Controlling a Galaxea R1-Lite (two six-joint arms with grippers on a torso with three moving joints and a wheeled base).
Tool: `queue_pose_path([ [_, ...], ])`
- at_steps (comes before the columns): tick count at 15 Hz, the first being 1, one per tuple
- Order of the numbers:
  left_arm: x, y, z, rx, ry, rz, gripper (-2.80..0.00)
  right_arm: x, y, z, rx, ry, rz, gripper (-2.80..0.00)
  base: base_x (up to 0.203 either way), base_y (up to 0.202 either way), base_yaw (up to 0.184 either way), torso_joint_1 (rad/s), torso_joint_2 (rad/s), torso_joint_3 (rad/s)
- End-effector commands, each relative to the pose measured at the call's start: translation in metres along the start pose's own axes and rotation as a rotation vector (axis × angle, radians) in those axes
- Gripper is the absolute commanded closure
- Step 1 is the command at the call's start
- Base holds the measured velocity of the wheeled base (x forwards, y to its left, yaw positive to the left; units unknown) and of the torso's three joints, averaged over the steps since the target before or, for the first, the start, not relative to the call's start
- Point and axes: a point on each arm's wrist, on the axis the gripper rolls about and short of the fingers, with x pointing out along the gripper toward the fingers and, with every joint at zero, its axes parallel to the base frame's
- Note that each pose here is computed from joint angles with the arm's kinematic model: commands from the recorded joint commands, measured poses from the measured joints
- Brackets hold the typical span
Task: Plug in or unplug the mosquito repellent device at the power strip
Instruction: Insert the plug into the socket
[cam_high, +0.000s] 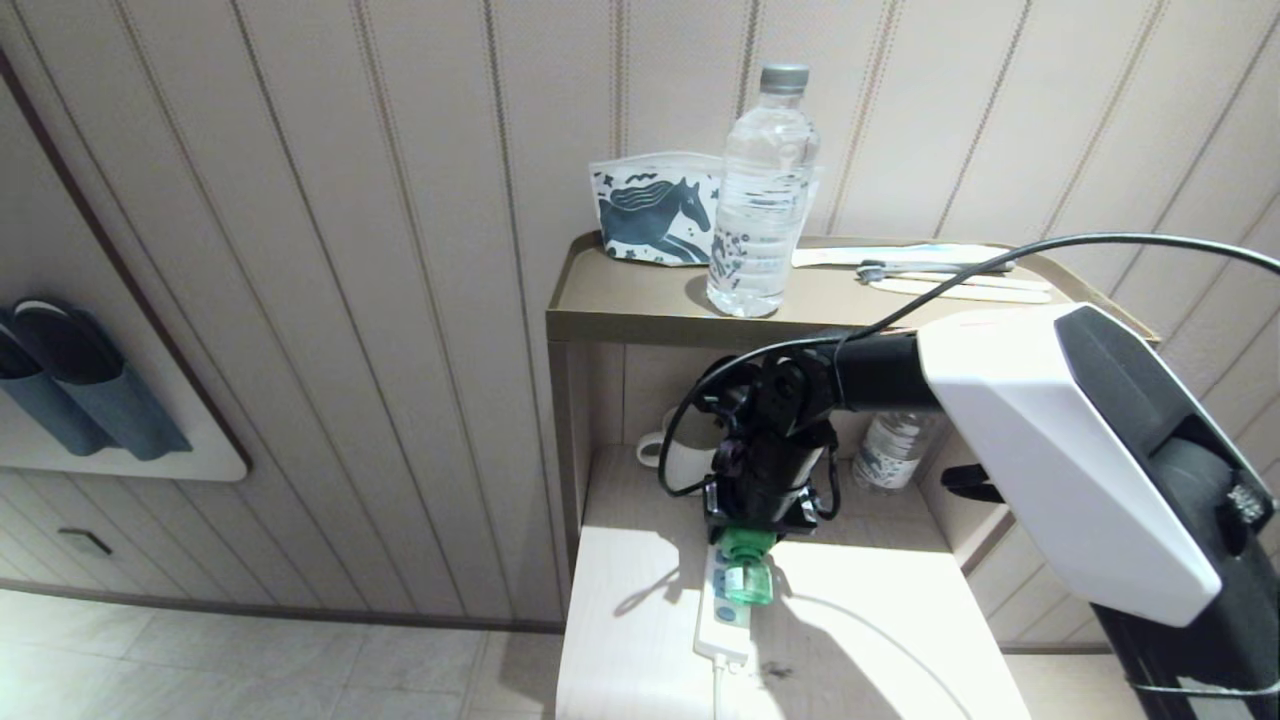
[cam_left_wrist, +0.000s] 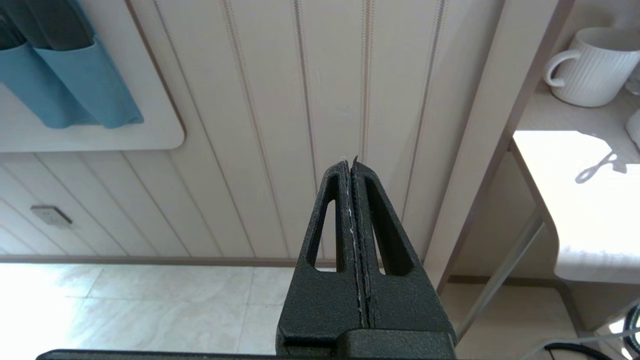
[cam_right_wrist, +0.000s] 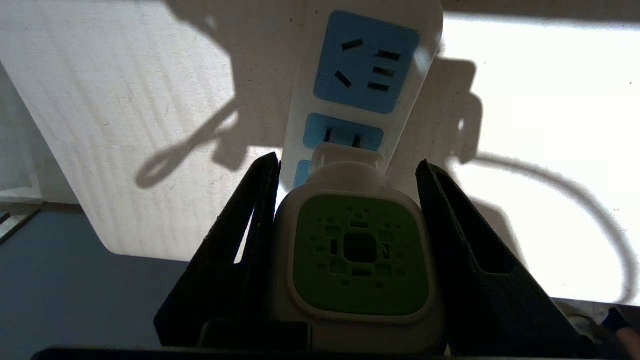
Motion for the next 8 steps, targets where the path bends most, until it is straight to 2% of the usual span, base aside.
queue_pose_path([
  [1, 0.000, 0.000, 0.000, 0.001, 0.001, -0.001, 0.00, 0.006, 0.000, -0.001, 0.002, 0.015, -0.008, 0.00, 0.000, 0.000, 0.000, 0.000, 0.00, 0.000],
  [8, 0.000, 0.000, 0.000, 0.001, 0.001, 0.000, 0.00, 0.020, 0.005, -0.006, 0.000, 0.040, -0.018, 0.00, 0.000, 0.000, 0.000, 0.000, 0.00, 0.000],
])
